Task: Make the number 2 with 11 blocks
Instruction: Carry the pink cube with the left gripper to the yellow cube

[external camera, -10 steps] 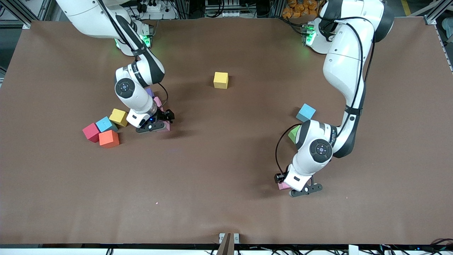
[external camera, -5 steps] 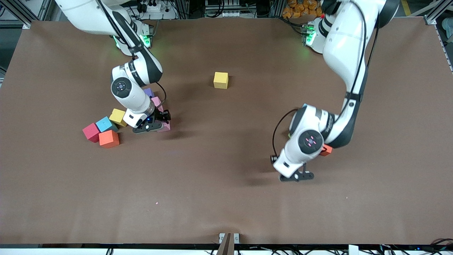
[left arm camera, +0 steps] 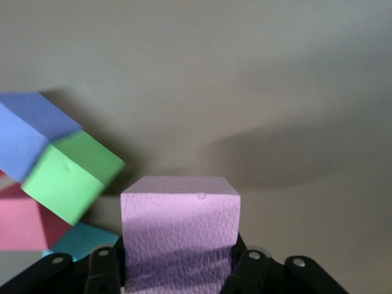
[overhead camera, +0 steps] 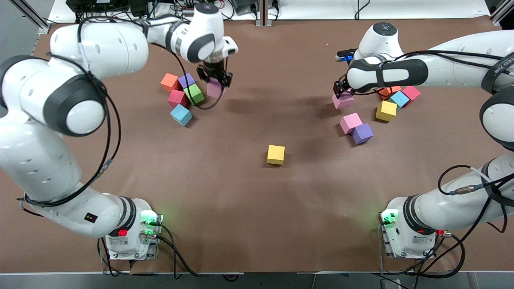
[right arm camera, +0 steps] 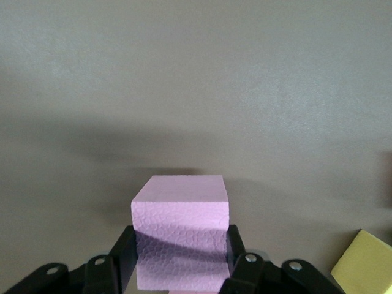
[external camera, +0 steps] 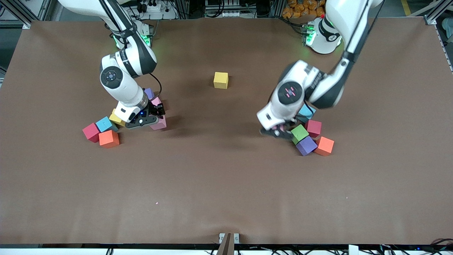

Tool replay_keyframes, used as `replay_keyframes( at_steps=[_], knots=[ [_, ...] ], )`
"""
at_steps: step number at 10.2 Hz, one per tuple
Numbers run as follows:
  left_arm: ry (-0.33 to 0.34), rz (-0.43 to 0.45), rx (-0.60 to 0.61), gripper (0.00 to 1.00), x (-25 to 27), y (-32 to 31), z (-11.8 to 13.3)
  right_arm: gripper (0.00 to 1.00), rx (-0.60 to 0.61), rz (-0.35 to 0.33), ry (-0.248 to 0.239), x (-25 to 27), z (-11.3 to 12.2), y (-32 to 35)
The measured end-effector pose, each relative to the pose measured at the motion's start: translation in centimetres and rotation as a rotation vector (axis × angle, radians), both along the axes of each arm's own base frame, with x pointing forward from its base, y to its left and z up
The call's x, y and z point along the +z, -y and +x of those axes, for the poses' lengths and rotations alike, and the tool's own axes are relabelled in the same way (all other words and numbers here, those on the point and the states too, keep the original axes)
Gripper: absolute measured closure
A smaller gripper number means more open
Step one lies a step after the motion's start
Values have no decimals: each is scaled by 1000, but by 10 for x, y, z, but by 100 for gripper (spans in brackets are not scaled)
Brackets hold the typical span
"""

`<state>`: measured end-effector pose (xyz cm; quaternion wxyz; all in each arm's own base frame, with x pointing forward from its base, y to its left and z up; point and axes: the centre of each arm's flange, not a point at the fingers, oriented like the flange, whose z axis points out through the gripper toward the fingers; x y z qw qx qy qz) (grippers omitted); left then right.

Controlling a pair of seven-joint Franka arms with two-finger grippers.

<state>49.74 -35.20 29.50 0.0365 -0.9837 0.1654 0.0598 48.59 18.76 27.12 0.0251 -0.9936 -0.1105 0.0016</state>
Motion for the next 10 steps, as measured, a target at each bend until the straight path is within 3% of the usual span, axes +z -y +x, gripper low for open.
replay_keyframes(
  at_steps=[3,4,7,10],
  knots=[
    [-19,11,-207,41,-17,27,-85,40,17,0,1,0,1,4],
    [-27,8,-288,41,-22,31,-107,45,18,0,2,0,2,5],
    [16,-55,-511,41,-42,27,-160,45,29,0,6,8,4,9],
    [10,-82,-687,41,-52,40,-199,45,64,-8,-2,25,4,12]
  ],
)
